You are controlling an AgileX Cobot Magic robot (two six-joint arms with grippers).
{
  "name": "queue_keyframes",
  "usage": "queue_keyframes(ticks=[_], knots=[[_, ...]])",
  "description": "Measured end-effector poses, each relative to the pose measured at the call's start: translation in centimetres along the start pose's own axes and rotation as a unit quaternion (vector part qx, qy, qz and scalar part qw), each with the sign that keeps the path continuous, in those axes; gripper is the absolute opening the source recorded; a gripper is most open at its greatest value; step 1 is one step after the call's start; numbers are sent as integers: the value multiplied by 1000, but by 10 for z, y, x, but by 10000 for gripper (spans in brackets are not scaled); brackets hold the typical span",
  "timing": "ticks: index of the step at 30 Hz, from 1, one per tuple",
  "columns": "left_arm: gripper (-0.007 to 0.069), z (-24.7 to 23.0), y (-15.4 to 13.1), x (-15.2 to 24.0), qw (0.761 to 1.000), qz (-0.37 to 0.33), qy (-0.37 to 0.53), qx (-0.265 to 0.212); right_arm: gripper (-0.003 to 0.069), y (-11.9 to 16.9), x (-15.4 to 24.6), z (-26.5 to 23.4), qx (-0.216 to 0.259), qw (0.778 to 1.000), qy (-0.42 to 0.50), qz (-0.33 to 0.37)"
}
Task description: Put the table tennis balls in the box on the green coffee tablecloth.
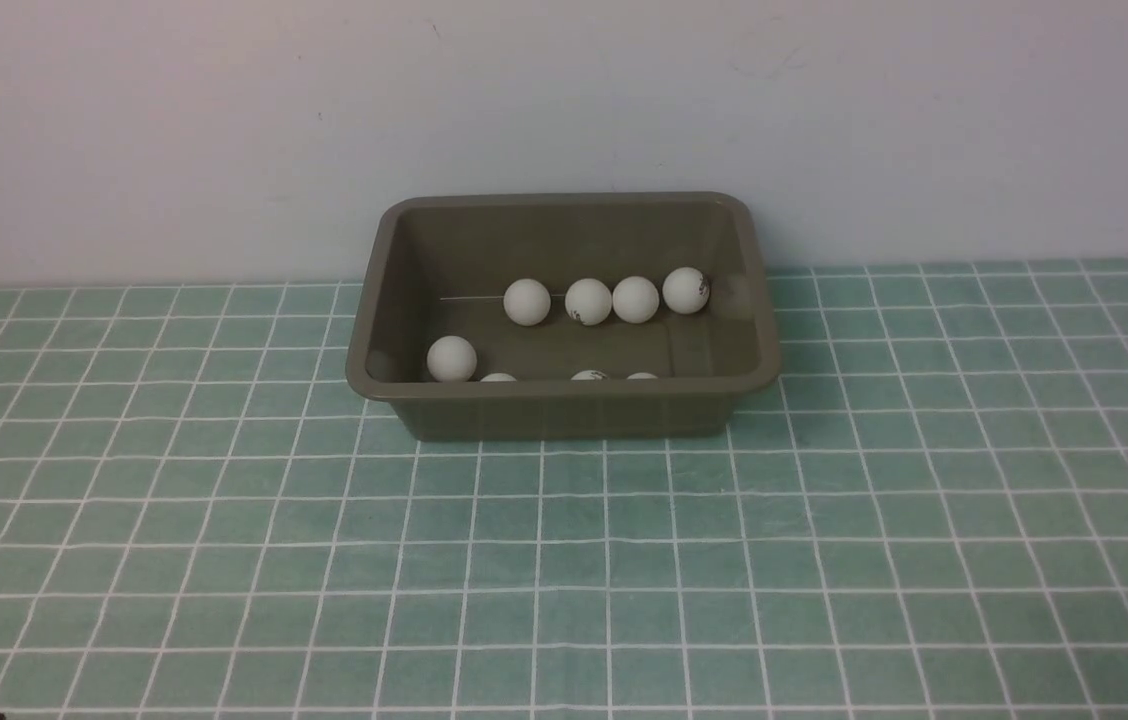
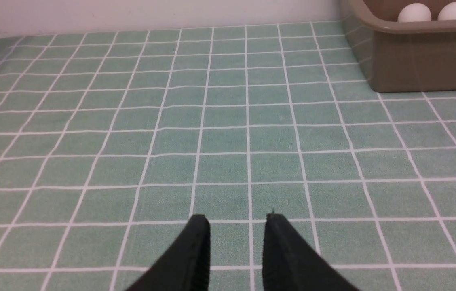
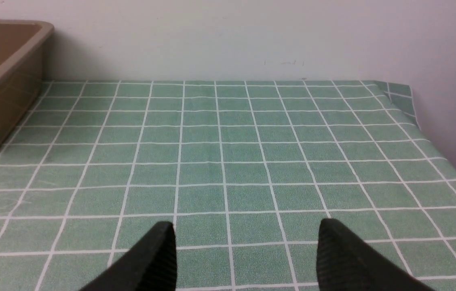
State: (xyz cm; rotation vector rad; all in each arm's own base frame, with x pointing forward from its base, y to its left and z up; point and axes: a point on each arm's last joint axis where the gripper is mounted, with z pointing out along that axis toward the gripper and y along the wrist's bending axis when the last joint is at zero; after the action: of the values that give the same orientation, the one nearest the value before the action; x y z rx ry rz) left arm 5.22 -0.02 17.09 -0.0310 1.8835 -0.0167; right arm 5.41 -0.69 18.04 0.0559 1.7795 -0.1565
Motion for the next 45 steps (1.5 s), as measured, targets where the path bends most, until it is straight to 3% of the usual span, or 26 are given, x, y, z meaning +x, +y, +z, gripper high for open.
queue_keyframes(ticks=[9,18,45], knots=[[174,0,0,0,1000,-6,0,3,429,0,0,0,-2,1000,0,0],[174,0,-1,0,1000,-7,0,3,429,5,0,0,-41,999,-3,-8],[174,0,-1,0,1000,-8,0,3,429,5,0,0,-46,999,-3,-10]])
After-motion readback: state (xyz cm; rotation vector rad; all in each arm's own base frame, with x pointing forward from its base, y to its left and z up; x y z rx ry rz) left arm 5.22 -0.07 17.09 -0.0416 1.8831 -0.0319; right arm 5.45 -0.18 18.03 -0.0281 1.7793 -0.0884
